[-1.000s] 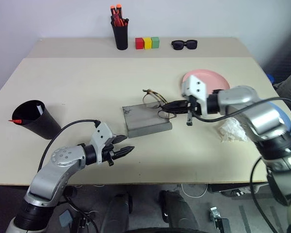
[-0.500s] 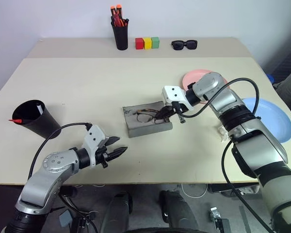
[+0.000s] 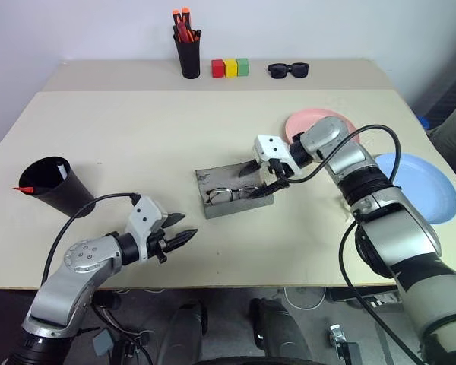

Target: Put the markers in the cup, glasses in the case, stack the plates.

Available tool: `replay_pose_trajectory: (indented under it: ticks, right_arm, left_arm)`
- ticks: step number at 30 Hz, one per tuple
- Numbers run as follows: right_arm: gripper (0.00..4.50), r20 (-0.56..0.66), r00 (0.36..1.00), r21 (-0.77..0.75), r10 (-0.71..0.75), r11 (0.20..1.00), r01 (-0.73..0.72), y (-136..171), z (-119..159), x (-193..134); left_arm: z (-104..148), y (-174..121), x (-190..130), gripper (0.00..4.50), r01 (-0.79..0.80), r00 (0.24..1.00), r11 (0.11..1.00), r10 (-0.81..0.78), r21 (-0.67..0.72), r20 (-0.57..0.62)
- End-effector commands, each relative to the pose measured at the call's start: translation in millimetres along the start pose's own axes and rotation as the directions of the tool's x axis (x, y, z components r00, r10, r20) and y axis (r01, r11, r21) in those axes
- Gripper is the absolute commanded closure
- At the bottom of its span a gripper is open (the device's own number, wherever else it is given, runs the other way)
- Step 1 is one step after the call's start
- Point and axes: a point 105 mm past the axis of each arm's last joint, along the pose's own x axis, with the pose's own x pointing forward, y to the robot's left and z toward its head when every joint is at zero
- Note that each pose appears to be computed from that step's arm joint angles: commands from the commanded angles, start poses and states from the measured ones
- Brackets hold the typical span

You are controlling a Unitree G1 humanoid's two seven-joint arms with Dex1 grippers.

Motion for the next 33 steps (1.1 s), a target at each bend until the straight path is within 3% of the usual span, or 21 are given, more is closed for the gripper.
replay_pose_trajectory:
  ticks: [1,3,5,6,10,14,21,33]
  right_arm:
    - [1.66,0.096,0.980,-0.082,-0.173,0.980,0.181,-22,30,-19]
    - [1.66,0.129,0.962,-0.087,-0.239,0.964,0.251,-21,32,-24]
    - [1.66,0.164,0.938,-0.076,-0.306,0.944,0.321,-14,31,-29]
    - [1.66,0.176,0.926,-0.068,-0.333,0.935,0.349,-10,32,-30]
    - [1.66,0.193,0.800,0.093,-0.569,0.822,0.562,15,24,-36]
    - [1.66,0.115,0.757,0.179,-0.644,0.763,0.622,60,13,-30]
    - [1.66,0.011,0.625,0.310,-0.781,0.596,0.740,91,5,-48]
    - [1.66,-0.057,0.582,0.300,-0.811,0.542,0.785,114,-6,-69]
  left_arm:
    - [30,20,-1,2.61,-0.091,0.989,0.995,0.094,-0.033,0.113]
    - [44,31,3,3.30,-0.139,0.978,0.989,0.146,-0.052,0.152]
    - [58,41,11,4.34,-0.180,0.969,0.983,0.184,-0.040,0.166]
    - [63,45,14,4.43,-0.193,0.965,0.980,0.197,-0.038,0.172]
    - [107,74,42,4.43,-0.279,0.928,0.957,0.291,-0.082,0.231]
    - [129,92,75,4.43,-0.276,0.930,0.942,0.311,-0.190,0.195]
    - [116,81,134,4.43,-0.142,0.990,0.978,0.142,-0.154,-0.008]
    - [90,47,141,4.43,0.098,0.990,0.986,-0.110,-0.132,-0.086]
